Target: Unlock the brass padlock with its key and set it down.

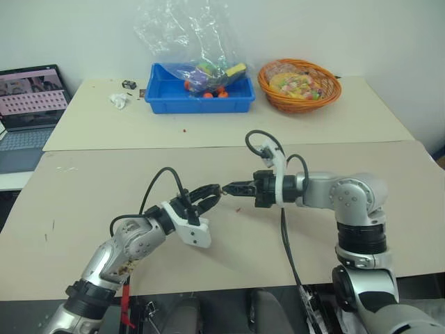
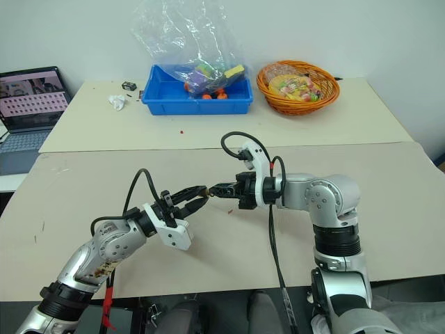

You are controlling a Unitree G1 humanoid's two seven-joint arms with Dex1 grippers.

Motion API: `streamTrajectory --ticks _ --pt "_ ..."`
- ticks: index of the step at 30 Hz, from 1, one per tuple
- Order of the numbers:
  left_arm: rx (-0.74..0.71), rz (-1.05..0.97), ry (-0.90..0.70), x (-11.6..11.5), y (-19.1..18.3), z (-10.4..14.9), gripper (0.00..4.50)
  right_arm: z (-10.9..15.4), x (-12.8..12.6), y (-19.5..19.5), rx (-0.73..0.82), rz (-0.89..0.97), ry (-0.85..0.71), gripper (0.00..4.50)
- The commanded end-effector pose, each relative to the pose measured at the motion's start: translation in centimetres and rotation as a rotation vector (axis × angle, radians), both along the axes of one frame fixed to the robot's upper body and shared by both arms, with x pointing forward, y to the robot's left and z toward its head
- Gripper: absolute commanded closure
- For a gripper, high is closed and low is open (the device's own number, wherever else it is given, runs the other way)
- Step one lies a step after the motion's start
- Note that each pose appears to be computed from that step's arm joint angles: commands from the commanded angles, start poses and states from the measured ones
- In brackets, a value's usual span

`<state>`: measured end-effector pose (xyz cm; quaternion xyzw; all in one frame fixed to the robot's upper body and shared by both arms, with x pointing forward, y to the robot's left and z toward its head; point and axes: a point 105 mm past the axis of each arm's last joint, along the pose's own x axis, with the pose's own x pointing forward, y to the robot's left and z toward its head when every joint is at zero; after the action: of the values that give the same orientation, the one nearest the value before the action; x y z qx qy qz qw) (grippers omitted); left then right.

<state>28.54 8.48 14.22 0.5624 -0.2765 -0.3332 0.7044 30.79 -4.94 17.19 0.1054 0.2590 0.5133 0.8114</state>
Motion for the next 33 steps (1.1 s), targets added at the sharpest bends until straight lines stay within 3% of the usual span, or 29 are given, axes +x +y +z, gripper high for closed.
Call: streamTrajectory --ticks 1,11,20,27,33 --pt "-0.033 -0.011 -0.056 -0.2 -0.1 1.8 3.67 1.3 -0.4 0.2 0.030 0.015 -0.041 4.47" --pt "-0.036 -0.005 -0.058 -0.3 -0.1 1.8 3.67 0.3 -0.7 0.8 0.099 0.024 0.160 4.47" --pt "-0.037 0.002 -0.058 -0.4 0.0 1.8 3.67 0.6 1.5 1.0 0.291 -0.013 0.422 4.47" --pt "-0.041 0.009 -0.052 -0.4 0.0 1.7 3.67 0.9 1.5 0.8 0.253 -0.032 0.412 4.47" --pt "-0.043 0.014 -0.046 -0.5 0.1 1.6 3.67 2.8 1.5 0.1 0.242 -0.063 0.266 4.47"
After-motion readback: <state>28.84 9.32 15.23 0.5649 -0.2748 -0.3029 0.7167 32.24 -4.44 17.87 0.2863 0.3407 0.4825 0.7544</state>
